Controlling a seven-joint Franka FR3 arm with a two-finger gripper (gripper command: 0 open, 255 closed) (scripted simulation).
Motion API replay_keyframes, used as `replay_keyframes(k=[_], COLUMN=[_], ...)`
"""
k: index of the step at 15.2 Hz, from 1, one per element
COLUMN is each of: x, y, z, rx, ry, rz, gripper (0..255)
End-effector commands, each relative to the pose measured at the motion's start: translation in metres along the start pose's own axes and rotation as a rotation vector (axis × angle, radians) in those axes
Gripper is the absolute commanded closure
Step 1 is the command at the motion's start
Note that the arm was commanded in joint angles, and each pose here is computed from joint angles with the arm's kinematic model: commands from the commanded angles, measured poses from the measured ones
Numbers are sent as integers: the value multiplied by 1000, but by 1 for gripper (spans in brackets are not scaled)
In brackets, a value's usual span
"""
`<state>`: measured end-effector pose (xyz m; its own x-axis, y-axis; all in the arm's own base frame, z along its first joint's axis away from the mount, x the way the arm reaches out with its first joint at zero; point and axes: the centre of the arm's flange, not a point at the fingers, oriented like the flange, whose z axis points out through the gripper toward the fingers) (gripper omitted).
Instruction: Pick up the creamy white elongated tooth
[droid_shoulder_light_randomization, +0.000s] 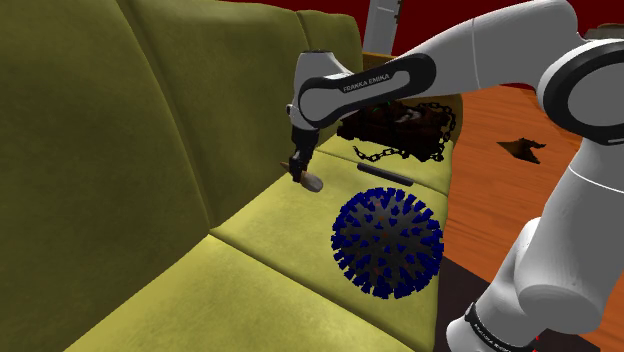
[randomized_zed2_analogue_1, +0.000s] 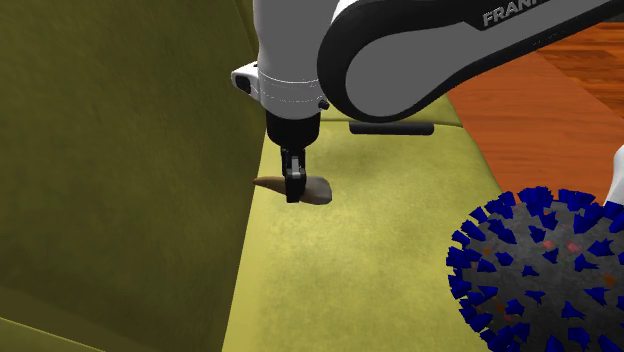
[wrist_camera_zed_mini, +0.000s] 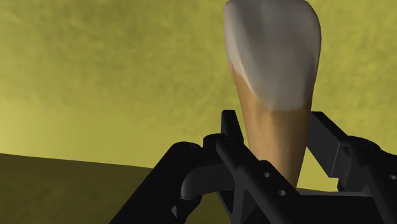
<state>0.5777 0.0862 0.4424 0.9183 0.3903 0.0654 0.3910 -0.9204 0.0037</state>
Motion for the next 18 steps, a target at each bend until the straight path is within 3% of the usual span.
replay_keyframes(k=[1,4,18], x=[0,-1,4], y=[0,0,0], z=[0,-1,-74], rx=[0,0,0], ry=[0,0,0], rz=[0,0,0], gripper=[255,255,255])
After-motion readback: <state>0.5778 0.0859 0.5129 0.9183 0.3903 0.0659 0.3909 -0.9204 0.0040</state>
